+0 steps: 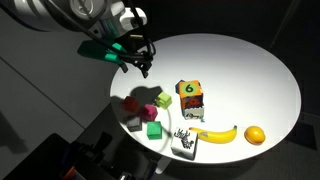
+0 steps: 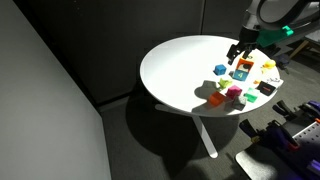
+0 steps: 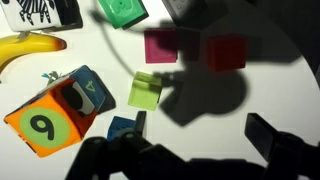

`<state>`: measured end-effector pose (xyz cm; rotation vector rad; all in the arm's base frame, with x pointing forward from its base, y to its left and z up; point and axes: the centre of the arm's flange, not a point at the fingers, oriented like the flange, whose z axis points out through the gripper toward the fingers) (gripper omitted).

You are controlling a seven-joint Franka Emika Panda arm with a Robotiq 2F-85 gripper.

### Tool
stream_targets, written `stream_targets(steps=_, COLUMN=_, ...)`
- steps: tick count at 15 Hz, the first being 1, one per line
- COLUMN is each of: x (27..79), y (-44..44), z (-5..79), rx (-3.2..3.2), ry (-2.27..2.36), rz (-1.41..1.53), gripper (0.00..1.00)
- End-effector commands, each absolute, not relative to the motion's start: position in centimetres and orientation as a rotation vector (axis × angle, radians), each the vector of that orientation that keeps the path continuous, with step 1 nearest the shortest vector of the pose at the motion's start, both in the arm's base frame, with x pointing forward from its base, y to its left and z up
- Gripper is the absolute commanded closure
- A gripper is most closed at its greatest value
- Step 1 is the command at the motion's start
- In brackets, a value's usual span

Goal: Put the yellow block on the pink block

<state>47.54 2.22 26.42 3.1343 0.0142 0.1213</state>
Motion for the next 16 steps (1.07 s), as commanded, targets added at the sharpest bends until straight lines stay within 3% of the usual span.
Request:
stream_targets(steps=1, x=49.0, y=1.5, z=24.9, rx=3.126, ry=-0.051, rz=0.057, gripper=0.00)
stream_targets(steps=16, x=53.6, y=-3.2, z=18.1, rx=3.078, ry=-0.321, rz=-0.145, gripper=0.00)
